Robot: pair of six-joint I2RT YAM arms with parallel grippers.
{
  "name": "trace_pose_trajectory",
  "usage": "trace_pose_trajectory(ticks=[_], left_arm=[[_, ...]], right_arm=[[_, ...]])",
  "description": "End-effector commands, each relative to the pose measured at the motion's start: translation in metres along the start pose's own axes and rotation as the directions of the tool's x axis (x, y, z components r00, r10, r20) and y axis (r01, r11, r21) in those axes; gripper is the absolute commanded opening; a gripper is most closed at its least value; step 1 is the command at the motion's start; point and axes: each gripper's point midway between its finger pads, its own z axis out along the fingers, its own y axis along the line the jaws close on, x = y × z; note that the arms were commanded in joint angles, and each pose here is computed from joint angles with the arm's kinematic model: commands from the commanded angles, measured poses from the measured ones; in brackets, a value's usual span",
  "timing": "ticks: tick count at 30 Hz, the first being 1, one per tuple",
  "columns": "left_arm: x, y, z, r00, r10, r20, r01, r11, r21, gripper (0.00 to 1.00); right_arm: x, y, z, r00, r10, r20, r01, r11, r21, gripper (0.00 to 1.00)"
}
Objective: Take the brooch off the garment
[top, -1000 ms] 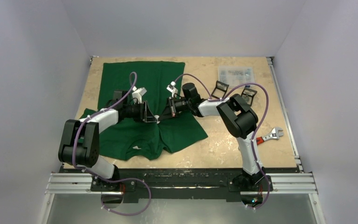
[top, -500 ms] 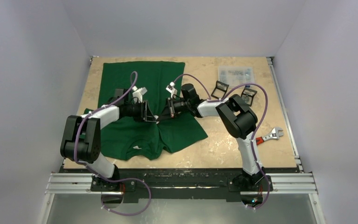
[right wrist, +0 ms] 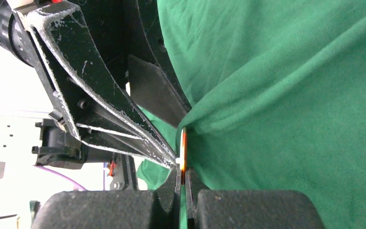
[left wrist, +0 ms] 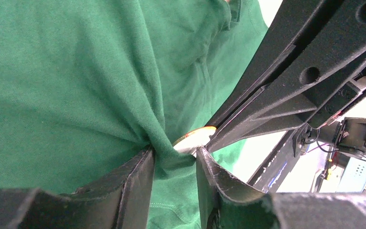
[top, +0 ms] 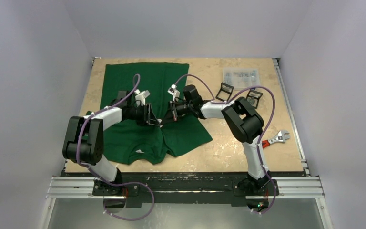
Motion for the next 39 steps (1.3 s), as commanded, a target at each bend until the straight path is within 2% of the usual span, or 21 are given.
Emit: trace_pose_trajectory(ticks=[1,10,15,24,30,36,39], left_arm=[[-0.018,0.000,-0.007,0.998,0.044,0.051,-0.044,0.999,-0.003,0.37],[-0.017,-0.019,-0.022,0.994,0.068,0.085,-0.077,0.991,0.106,0.54],[-0.014,-0.021,-0.023,0.994,0.059,0.092,-0.069,0.991,0.118,0.54],[0.001,-0.004,-0.015,0.996,-0.072,0.054,0.069,0.996,0.053,0.41],[0.003,0.005,-0.009,0.994,-0.104,0.041,0.103,0.994,0.031,0.38],[0.000,0.005,-0.005,0.994,-0.105,0.034,0.104,0.994,0.044,0.26],[0.000,0.000,-0.004,0.995,-0.097,0.027,0.094,0.993,0.072,0.14]], right_arm=[[-0.024,0.038,-0.006,0.987,-0.161,0.014,0.161,0.987,-0.007,0.00],[-0.027,0.015,-0.004,0.985,-0.175,0.002,0.174,0.979,0.108,0.00],[-0.024,0.010,-0.003,0.986,-0.168,-0.009,0.167,0.978,0.128,0.00],[-0.027,0.013,-0.004,0.986,-0.165,-0.004,0.164,0.978,0.130,0.00],[-0.025,0.018,-0.005,0.987,-0.163,-0.007,0.163,0.980,0.114,0.00],[-0.026,0.020,-0.006,0.987,-0.164,-0.003,0.163,0.981,0.109,0.00],[-0.026,0.018,-0.005,0.986,-0.164,-0.004,0.164,0.980,0.115,0.00]])
